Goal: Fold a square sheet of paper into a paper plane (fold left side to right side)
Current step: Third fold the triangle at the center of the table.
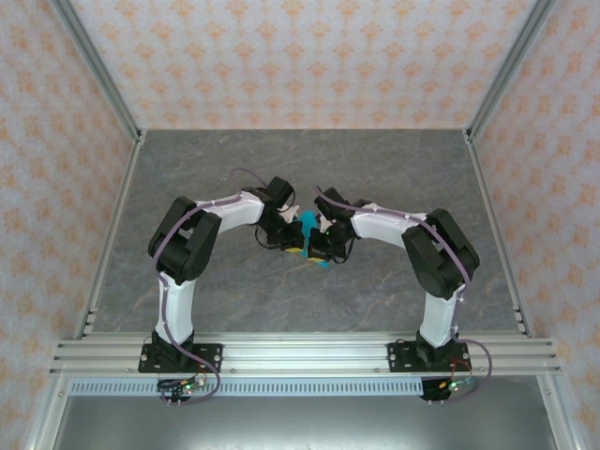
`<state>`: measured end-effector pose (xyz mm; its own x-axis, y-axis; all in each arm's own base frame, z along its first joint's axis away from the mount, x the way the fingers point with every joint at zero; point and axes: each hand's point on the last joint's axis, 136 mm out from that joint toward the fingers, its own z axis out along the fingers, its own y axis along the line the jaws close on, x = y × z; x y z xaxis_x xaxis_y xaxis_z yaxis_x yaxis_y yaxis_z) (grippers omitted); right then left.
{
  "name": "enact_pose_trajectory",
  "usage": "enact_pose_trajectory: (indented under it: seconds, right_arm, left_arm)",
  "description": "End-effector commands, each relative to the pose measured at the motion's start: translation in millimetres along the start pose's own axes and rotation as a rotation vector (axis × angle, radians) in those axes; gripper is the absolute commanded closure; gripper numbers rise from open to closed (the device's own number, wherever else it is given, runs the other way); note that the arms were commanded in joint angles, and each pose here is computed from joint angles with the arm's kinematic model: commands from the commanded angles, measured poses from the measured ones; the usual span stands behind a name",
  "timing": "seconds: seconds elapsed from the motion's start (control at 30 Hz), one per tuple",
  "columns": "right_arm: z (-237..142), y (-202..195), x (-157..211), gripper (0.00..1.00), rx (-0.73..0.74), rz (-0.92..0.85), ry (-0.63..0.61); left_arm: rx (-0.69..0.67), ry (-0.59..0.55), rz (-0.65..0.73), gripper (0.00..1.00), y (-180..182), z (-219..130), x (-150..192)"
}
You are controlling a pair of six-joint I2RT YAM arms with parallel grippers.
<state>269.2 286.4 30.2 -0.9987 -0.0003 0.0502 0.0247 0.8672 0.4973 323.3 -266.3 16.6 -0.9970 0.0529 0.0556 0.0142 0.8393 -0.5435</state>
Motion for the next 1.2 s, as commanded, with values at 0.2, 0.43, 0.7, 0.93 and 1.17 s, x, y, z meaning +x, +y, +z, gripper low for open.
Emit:
enact_pose_trajectory:
  seconds: [0.2, 0.43, 0.7, 0.93, 1.17]
  right_arm:
    - [10, -25, 1, 1.0, 0.111, 0.033, 0.012]
    - [9, -47, 13, 1.0, 0.203, 0.041, 0.055]
    - [0, -62, 30, 1.0, 0.258, 0.05, 0.087]
    - [-7, -77, 40, 1.0, 0.289, 0.075, 0.085]
    - [-11, -89, 47, 1.0, 0.316, 0.088, 0.089]
  left_arm:
    - [-0.147, 0.02, -0.045, 0.94, 37, 16, 4]
    - [-0.159, 0.024, -0.05, 0.94, 40, 17, 5]
    - [-0.179, 0.026, -0.057, 0.94, 46, 17, 4]
    - [-0.182, 0.027, -0.061, 0.95, 48, 17, 4]
    - [-0.183, 0.028, -0.058, 0.95, 48, 17, 4]
